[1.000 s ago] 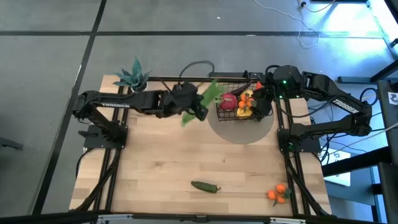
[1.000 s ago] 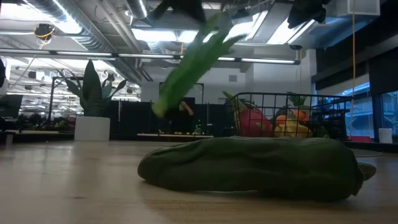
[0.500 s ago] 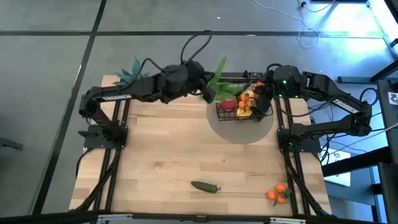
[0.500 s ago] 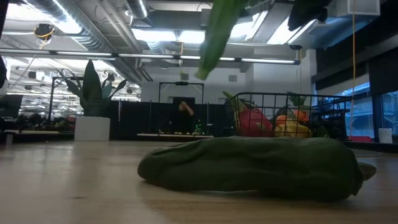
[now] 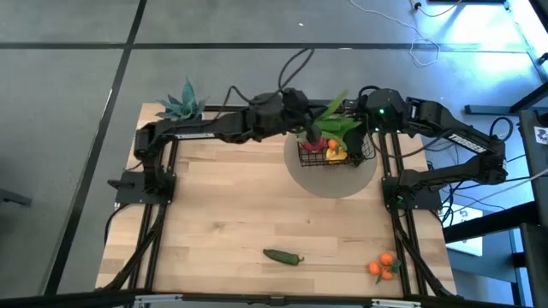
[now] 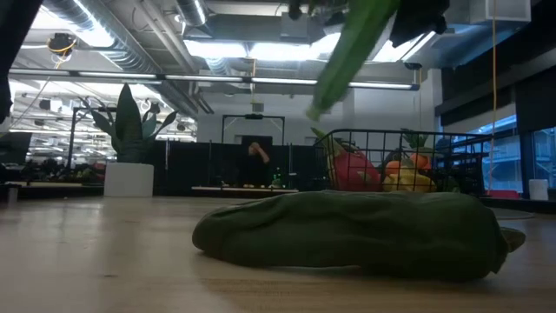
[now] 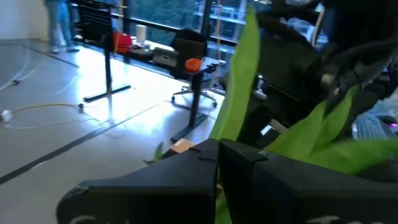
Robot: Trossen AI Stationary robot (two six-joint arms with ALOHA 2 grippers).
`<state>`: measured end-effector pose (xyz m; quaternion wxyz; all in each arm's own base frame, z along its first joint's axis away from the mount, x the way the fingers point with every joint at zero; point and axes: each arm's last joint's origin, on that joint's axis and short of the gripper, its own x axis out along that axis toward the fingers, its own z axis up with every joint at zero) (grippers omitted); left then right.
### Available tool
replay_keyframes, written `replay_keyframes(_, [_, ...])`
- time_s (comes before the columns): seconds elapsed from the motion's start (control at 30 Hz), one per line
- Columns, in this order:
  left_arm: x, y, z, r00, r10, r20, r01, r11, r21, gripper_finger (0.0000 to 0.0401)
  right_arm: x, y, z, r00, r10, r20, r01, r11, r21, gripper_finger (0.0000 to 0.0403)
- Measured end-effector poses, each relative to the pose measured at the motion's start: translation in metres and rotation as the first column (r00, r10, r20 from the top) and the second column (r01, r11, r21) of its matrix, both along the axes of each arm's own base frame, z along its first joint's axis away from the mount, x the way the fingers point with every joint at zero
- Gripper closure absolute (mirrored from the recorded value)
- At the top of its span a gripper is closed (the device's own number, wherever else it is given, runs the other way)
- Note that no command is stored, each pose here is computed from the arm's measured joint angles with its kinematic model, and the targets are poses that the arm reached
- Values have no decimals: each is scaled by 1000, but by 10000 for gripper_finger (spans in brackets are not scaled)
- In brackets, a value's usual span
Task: Build produce basket
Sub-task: Put the lettuce into the black wire basket
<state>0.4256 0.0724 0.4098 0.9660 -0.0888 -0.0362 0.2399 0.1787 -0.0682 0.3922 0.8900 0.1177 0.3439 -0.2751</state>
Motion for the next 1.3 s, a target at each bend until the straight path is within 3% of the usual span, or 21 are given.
replay_keyframes(0.6, [40, -2, -55, 993, -107, -43, 102, 989, -106, 401, 12, -4, 0, 1000, 20, 25, -19, 999, -31, 324])
replay_keyframes(1.0, [38, -5, -75, 964, -120, -236, 86, 985, -152, 401, 12, -4, 0, 999, 20, 27, -19, 999, -31, 324])
replay_keyframes(1.3, [35, 1, -82, 947, -109, -302, 57, 983, -175, 401, 12, -4, 0, 999, 20, 26, -19, 999, -31, 324])
